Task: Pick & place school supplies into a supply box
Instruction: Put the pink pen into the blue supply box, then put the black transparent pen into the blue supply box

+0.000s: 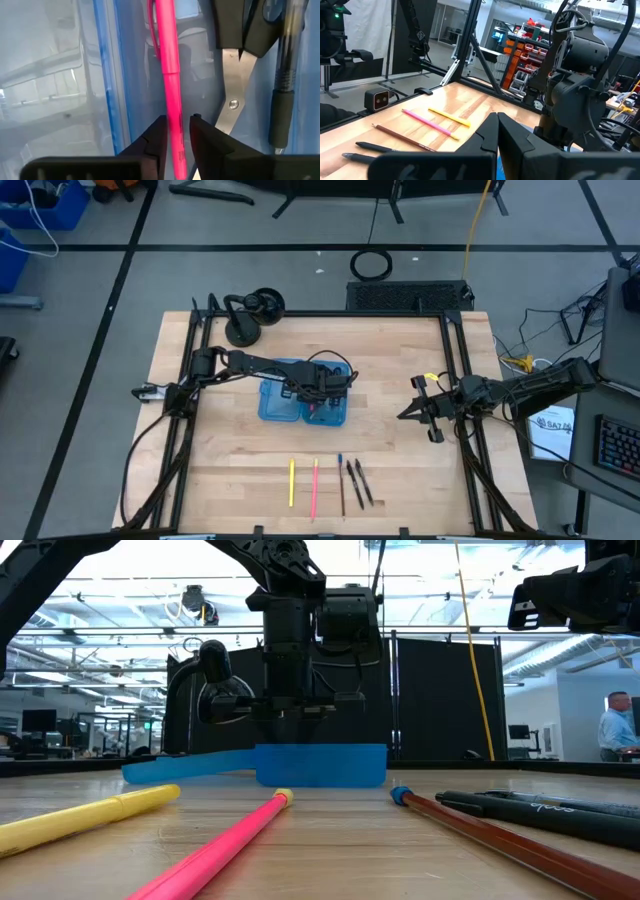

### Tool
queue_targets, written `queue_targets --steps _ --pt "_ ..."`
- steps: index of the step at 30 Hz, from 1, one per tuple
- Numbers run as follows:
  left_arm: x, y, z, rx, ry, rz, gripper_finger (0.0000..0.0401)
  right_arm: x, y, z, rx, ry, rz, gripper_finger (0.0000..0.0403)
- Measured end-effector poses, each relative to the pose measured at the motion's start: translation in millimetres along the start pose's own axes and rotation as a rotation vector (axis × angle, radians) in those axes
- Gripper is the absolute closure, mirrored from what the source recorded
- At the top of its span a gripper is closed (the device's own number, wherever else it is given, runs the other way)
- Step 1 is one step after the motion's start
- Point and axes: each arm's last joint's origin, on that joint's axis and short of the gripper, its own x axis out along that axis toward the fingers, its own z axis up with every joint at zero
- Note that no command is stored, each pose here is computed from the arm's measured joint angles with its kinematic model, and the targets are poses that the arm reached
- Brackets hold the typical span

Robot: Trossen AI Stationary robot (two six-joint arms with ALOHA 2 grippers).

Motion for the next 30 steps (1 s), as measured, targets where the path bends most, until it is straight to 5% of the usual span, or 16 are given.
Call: queue_targets --steps 6,11,15,19,24,30 --pt "-8.0 -4.4 2.1 0.092 0.0 -0.02 0.0295 0.0 0.0 -0.1 0.001 0.001 0.0 0.0403" --pt "-48.2 -19.6 10.0 0.251 -0.036 -0.078 0.0293 0.0 0.4 -1.5 0.003 0.015 0.004 0.0403" --pt "-101.9 -33.0 2.7 0.497 -0.213 -0.099 0.0293 0.0 0.6 -2.1 0.005 0.022 0.006 0.0403" --pt "-166.8 -36.0 -30.3 0.819 -0.473 -0.193 0.0293 -0.1 1.4 -4.9 0.01 0.05 0.015 0.0403" --pt "-225.2 -5.9 -60.7 1.069 -0.695 -0.295 0.0312 -0.2 1.9 -6.7 0.042 0.069 0.019 0.0403" --pt "-245.8 58.0 -71.5 1.161 -0.855 -0.447 0.0366 -0.2 1.9 -6.7 0.065 0.069 0.018 0.0403"
